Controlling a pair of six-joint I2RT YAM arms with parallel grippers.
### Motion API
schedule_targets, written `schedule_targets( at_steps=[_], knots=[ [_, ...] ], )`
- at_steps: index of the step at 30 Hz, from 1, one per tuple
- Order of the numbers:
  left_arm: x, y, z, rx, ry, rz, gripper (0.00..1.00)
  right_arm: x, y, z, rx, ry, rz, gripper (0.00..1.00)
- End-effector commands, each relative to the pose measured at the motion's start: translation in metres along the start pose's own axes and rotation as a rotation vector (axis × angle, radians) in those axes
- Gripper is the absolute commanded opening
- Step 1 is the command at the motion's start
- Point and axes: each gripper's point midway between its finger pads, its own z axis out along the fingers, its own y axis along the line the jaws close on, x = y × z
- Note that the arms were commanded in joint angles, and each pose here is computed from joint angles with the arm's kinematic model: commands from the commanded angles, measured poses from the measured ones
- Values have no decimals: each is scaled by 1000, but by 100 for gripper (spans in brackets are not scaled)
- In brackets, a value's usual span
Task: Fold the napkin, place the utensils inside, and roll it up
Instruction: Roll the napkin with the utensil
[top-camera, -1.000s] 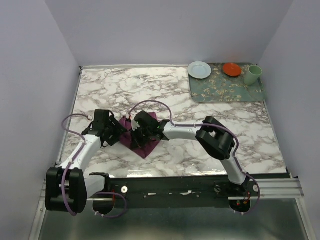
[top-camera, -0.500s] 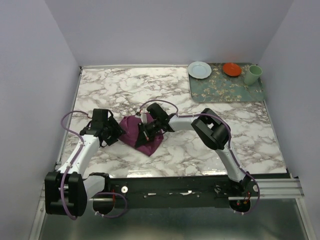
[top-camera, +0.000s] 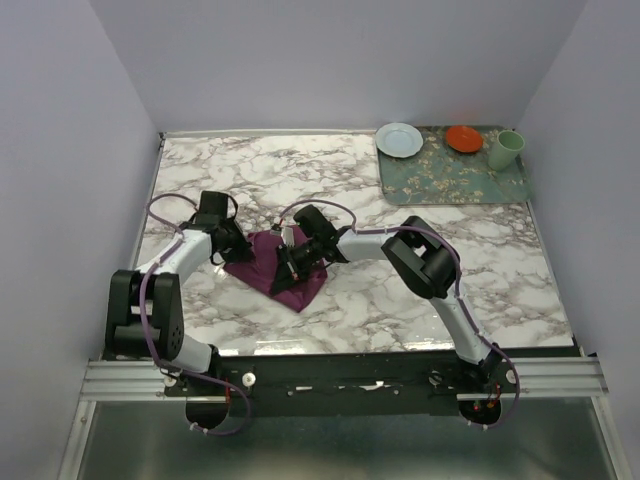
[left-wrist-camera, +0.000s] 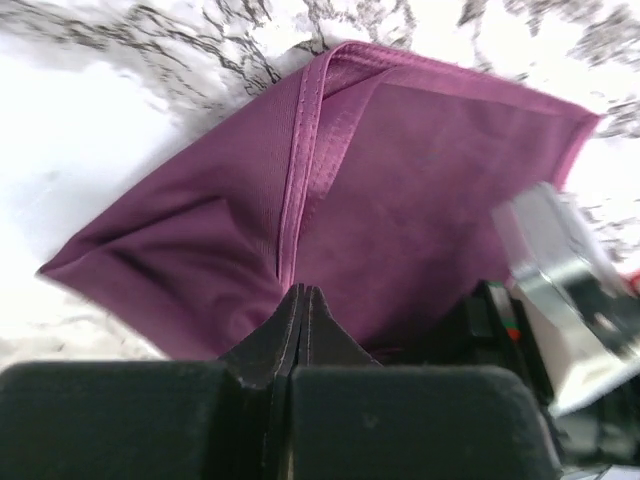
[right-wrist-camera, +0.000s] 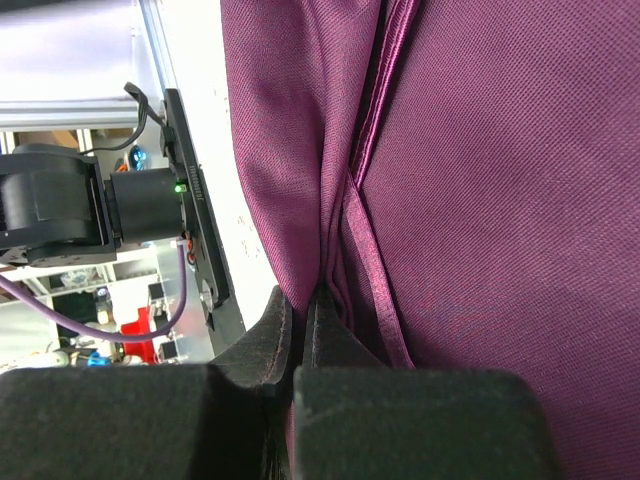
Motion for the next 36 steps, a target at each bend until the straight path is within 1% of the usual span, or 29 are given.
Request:
schedule_targets(
  at_steps=[1, 2, 5, 6, 7, 8, 12, 16, 19, 20, 22, 23, 27, 31, 36],
  knots=[
    [16, 6, 17, -18, 86, 79, 0, 21, -42, 6, 109, 32, 93, 1],
    [18, 10, 19, -33, 93, 81, 0, 22, -41, 6, 109, 34, 93, 1],
    [21, 41, 22, -183, 98, 83, 0, 21, -43, 6, 115, 30, 89, 0],
    [17, 56, 20, -273, 84, 84, 0, 21, -43, 5, 115, 29, 91, 0],
    [17, 65, 22, -319, 91, 85, 0, 21, -43, 5, 117, 29, 89, 0],
    [14, 67, 22, -332, 87, 98, 0, 21, -44, 5, 121, 27, 88, 0],
    [-8, 61, 24, -338, 21, 130, 0, 22, -47, 5, 133, 30, 86, 1],
    [-23, 53, 28, -319, -7, 181, 0, 22, -46, 3, 138, 30, 85, 1],
    [-29, 40, 30, -266, -4, 212, 0, 20, -46, 2, 142, 29, 79, 1],
    [-30, 31, 27, -225, -7, 217, 0, 20, -45, 2, 144, 29, 80, 1],
    [-33, 23, 23, -188, -38, 219, 2, 18, -46, 1, 147, 27, 76, 1],
    [-36, 18, 17, -173, -60, 222, 5, 18, -47, 1, 154, 26, 75, 0],
    [-45, 16, 6, -187, -87, 241, 7, 20, -48, 2, 153, 33, 77, 0],
    [-39, 26, 14, -221, -57, 233, 7, 20, -49, 2, 156, 33, 77, 1],
    [-16, 52, 31, -295, 35, 201, 3, 18, -47, 0, 161, 28, 71, 1]
  ],
)
